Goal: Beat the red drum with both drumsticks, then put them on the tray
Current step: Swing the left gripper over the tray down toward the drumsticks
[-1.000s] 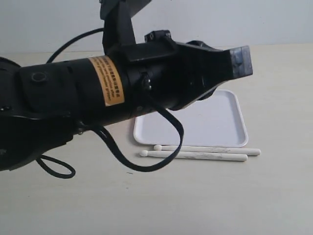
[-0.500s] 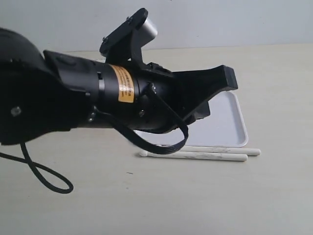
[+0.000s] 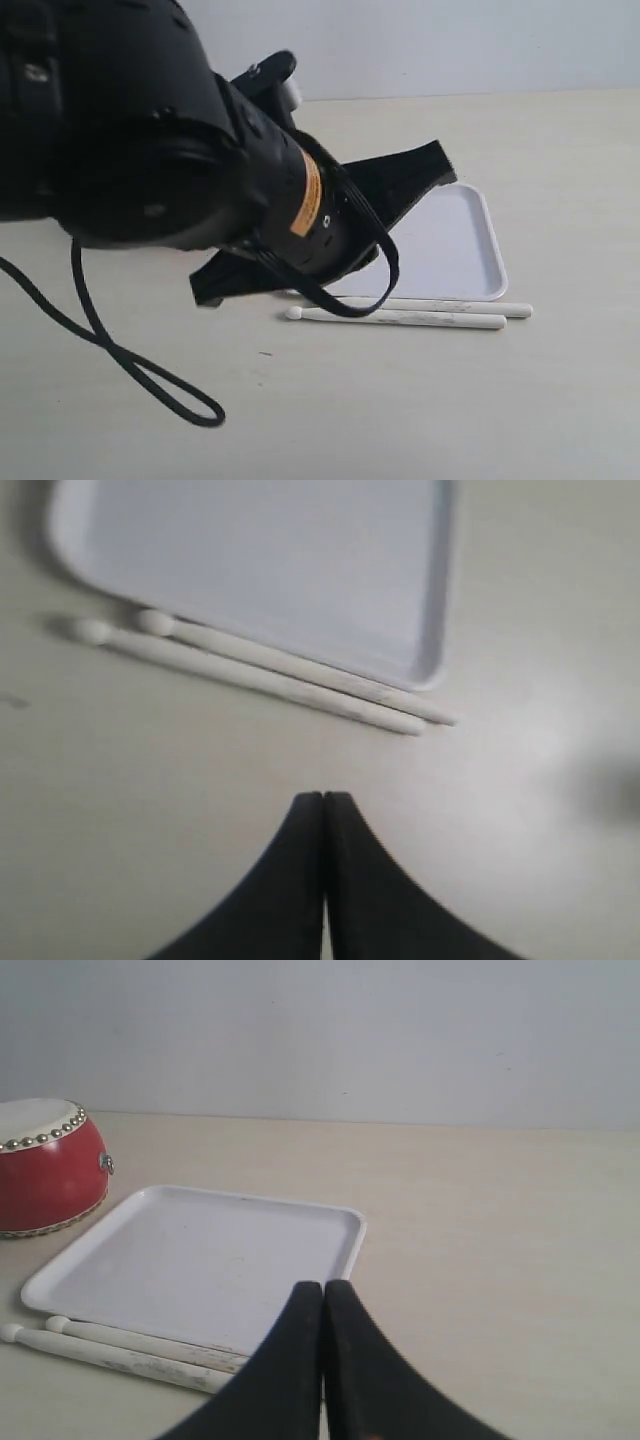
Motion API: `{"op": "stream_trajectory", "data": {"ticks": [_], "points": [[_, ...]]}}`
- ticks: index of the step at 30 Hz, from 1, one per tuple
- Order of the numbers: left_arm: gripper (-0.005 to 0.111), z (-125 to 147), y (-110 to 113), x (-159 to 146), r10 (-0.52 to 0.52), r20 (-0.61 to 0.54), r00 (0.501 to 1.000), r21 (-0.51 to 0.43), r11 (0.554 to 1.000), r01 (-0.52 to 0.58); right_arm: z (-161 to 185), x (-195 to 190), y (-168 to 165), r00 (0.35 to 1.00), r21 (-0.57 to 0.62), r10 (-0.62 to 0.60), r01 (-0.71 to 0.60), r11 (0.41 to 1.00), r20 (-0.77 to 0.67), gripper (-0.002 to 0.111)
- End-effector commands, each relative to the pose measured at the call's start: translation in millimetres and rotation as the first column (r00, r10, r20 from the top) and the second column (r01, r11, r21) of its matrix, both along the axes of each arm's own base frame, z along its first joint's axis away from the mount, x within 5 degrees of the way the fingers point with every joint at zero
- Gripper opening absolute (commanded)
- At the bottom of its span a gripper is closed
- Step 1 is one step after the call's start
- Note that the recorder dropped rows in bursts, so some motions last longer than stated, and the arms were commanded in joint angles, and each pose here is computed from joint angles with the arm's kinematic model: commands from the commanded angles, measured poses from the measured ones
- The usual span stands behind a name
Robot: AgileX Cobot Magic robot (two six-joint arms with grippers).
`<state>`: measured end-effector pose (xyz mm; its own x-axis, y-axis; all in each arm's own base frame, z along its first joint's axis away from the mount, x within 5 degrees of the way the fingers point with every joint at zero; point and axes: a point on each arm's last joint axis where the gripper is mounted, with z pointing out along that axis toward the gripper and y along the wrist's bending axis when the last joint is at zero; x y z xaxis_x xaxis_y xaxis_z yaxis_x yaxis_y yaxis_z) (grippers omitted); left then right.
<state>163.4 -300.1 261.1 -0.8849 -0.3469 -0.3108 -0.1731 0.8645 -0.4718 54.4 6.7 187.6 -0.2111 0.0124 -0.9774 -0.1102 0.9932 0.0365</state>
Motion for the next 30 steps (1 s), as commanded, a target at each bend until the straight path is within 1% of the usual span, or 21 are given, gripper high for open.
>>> {"op": "stream_trajectory", "data": {"ticks": [1, 6, 10, 12, 15, 17, 19, 20, 21, 22, 23, 24, 25, 27, 28, 29, 30], "points": [[0.000, -19.5, 4.8, -4.1, 0.318, -0.079, 0.945, 0.108, 0.945, -0.309, -0.3, -0.1, -0.2, 1.000, 0.000, -0.004, 0.004, 1.000, 0.011, 0.000], [0.000, -29.1, 1.0, -3.6, 0.336, -0.098, 0.937, 0.127, 0.938, -0.323, -0.3, -0.1, -0.2, 1.000, 0.000, -0.004, 0.004, 1.000, 0.011, 0.000], [0.000, -28.2, -2.5, -9.2, 0.355, -0.183, 0.917, 0.120, 0.934, -0.337, -0.3, -0.1, -0.2, 1.000, 0.000, -0.004, 0.004, 1.000, 0.011, 0.000], [0.000, -24.5, -3.6, -9.0, 0.336, -0.180, 0.925, 0.128, 0.940, -0.316, -0.3, -0.1, -0.2, 1.000, 0.000, -0.004, 0.004, 1.000, 0.011, 0.000], [0.000, -20.1, -6.3, -7.4, 0.343, -0.178, 0.923, 0.129, 0.937, -0.323, -0.3, -0.1, -0.2, 1.000, 0.000, -0.004, 0.004, 1.000, 0.011, 0.000], [0.000, -17.4, -7.9, -6.1, 0.349, -0.173, 0.921, 0.149, 0.934, -0.326, -0.3, -0.1, -0.2, 1.000, 0.000, -0.004, 0.004, 1.000, 0.011, 0.000], [0.000, -16.8, -7.9, -5.3, 0.353, -0.165, 0.921, 0.188, 0.928, -0.322, -0.3, -0.1, -0.2, 1.000, 0.000, -0.004, 0.004, 1.000, 0.011, 0.000], [0.000, -16.6, -8.8, -5.0, 0.374, -0.171, 0.911, 0.178, 0.922, -0.345, -0.3, -0.1, -0.2, 1.000, 0.000, -0.004, 0.004, 1.000, 0.011, 0.000], [0.000, -17.3, -11.2, -4.0, 0.424, -0.195, 0.884, 0.134, 0.905, -0.404, -0.3, -0.1, -0.2, 1.000, 0.000, -0.004, 0.004, 1.000, 0.011, 0.000], [0.000, -17.4, -15.4, -3.1, 0.468, -0.234, 0.852, 0.072, 0.883, -0.465, -0.3, -0.1, -0.2, 1.000, 0.000, -0.004, 0.004, 1.000, 0.011, 0.000], [0.000, -17.1, -21.1, -3.4, 0.443, -0.263, 0.857, 0.021, 0.891, -0.454, -0.3, -0.1, -0.2, 1.000, 0.000, -0.004, 0.004, 1.000, 0.011, 0.000], [0.000, -18.1, -29.9, -1.6, 0.411, -0.305, 0.859, -0.058, 0.893, -0.447, -0.3, -0.1, -0.2, 1.000, 0.000, -0.004, 0.004, 1.000, 0.011, 0.000], [0.000, -16.7, -38.2, -0.2, 0.375, -0.346, 0.860, -0.145, 0.884, -0.444, -0.3, -0.1, -0.2, 1.000, 0.000, -0.004, 0.004, 1.000, 0.011, 0.000], [0.000, -16.9, -49.9, 3.9, 0.333, -0.414, 0.847, -0.260, 0.849, -0.461, -0.3, -0.1, -0.2, 1.000, 0.000, -0.004, 0.004, 1.000, 0.011, 0.000], [0.000, -19.3, -53.7, 6.2, 0.330, -0.451, 0.829, -0.286, 0.827, -0.484, -0.3, -0.1, -0.2, 1.000, 0.000, -0.004, 0.004, 1.000, 0.011, 0.000], [0.000, -23.0, -56.2, 7.2, 0.334, -0.482, 0.810, -0.290, 0.811, -0.507, -0.3, -0.1, -0.2, 1.000, 0.000, -0.004, 0.004, 1.000, 0.011, 0.000], [0.000, -27.0, -57.1, 7.9, 0.351, -0.529, 0.773, -0.274, 0.791, -0.547, -0.3, -0.1, -0.2, 1.000, 0.000, -0.004, 0.004, 1.000, 0.011, 0.000]]}}
